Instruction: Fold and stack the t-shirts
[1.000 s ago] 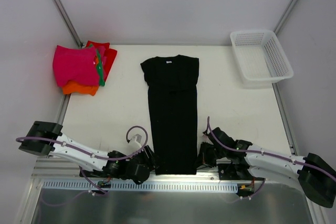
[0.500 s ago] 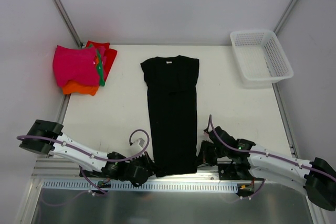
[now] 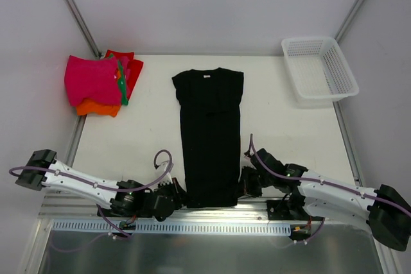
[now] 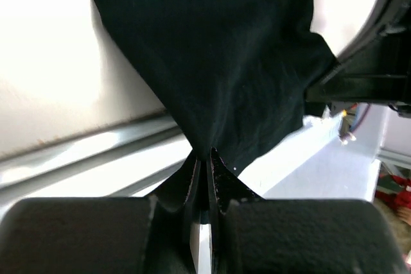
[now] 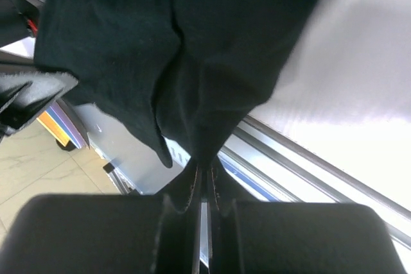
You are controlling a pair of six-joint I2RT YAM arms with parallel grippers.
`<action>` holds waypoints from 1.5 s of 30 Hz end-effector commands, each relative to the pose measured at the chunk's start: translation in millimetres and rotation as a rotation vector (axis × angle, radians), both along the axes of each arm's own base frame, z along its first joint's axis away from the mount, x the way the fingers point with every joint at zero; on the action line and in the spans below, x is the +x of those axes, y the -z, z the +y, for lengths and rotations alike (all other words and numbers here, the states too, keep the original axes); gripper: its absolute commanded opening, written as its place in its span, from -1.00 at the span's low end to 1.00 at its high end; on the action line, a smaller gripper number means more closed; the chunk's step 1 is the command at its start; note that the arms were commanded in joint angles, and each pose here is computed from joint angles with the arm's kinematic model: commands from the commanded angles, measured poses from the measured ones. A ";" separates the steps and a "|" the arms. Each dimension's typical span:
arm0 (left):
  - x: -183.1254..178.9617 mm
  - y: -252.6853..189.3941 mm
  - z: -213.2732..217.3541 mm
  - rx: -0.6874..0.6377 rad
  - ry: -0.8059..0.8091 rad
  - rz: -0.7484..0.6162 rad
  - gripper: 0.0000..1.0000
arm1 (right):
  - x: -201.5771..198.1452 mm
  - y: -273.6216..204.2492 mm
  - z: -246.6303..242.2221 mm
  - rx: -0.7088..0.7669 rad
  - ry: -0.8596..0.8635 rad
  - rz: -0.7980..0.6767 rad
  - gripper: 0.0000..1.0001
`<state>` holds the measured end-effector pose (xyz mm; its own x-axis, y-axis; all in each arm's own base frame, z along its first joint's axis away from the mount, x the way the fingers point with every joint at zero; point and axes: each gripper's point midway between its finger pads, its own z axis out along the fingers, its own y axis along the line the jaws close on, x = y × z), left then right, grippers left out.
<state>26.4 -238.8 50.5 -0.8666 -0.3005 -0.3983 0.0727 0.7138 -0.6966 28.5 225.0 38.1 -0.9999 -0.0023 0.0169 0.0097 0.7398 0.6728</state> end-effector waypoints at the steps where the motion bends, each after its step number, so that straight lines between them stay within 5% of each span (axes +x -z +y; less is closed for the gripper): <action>1: 19.9 -7.4 8.3 0.067 0.000 -0.105 -1.00 | 15.3 -23.2 15.1 0.051 -0.009 -0.085 -0.99; 23: 103.8 -55.8 6.0 0.131 0.014 -0.243 -1.00 | 80.7 -77.3 43.7 0.080 -0.008 -0.258 -0.99; 45: 225.5 -83.6 -0.2 0.145 -0.022 -0.280 -1.00 | 194.4 -76.2 49.3 0.055 0.055 -0.223 -0.99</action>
